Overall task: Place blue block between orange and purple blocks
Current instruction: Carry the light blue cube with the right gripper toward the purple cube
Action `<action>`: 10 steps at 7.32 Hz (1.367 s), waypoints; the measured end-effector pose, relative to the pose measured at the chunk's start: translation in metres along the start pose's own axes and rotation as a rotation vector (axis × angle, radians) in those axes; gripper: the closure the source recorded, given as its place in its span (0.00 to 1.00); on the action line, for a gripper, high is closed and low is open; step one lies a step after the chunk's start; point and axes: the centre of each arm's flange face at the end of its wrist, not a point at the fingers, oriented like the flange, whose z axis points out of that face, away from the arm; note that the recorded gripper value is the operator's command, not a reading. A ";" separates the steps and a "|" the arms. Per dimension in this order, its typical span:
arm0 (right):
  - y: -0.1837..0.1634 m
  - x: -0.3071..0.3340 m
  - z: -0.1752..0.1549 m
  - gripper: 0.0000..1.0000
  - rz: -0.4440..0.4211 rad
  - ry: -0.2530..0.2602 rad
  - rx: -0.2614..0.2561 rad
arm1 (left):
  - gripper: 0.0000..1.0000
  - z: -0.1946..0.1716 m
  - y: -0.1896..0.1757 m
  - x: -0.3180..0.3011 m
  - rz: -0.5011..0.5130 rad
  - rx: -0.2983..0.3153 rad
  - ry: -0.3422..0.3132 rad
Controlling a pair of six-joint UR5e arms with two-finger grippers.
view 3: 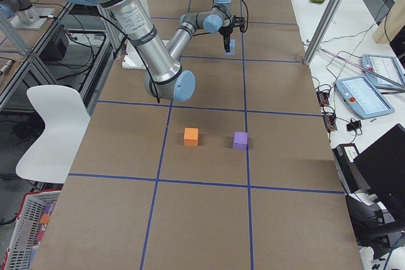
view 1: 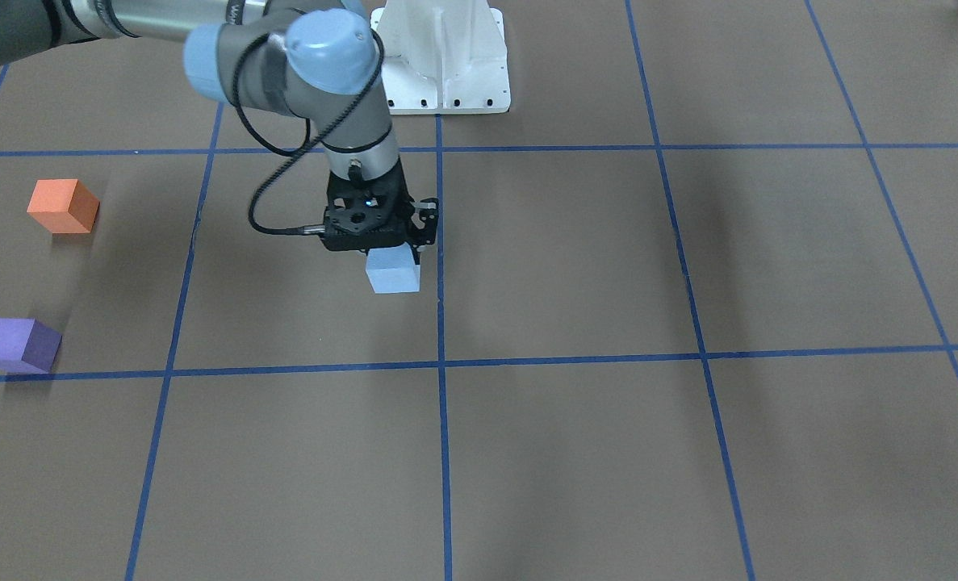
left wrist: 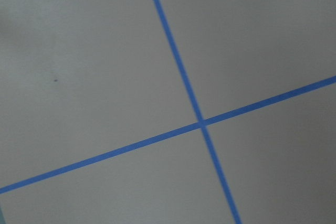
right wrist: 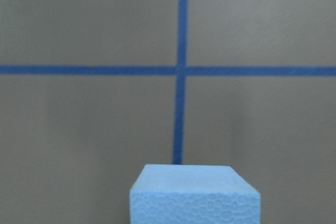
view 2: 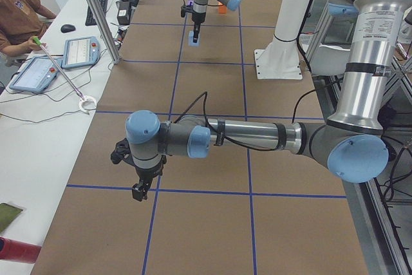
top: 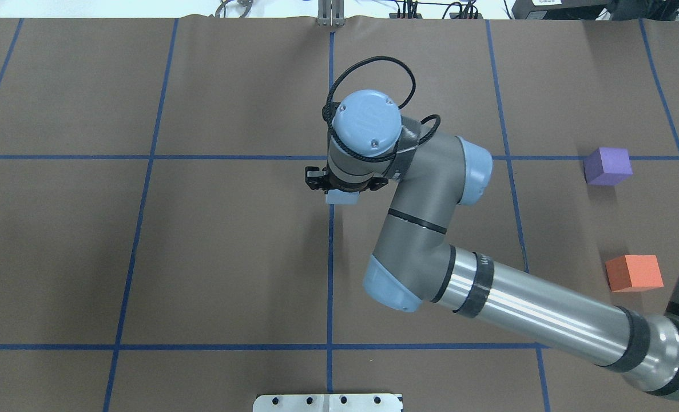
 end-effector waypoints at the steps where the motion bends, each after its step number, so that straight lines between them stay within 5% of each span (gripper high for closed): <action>1: -0.021 0.051 -0.045 1.00 0.002 -0.007 0.017 | 0.00 0.009 0.013 -0.013 0.017 0.001 -0.001; 2: -0.039 0.111 -0.076 1.00 -0.030 0.009 0.020 | 0.00 0.013 0.020 -0.018 0.019 0.001 -0.005; 4: -0.052 0.234 -0.086 1.00 -0.130 0.090 -0.020 | 0.00 0.011 0.016 -0.015 -0.028 0.009 -0.016; 7: -0.030 0.360 -0.059 1.00 -0.189 0.171 -0.071 | 0.00 0.006 -0.011 0.018 -0.116 0.023 -0.014; 10: -0.008 0.431 -0.014 1.00 -0.160 0.155 -0.104 | 0.00 0.009 -0.029 0.048 -0.170 0.025 -0.005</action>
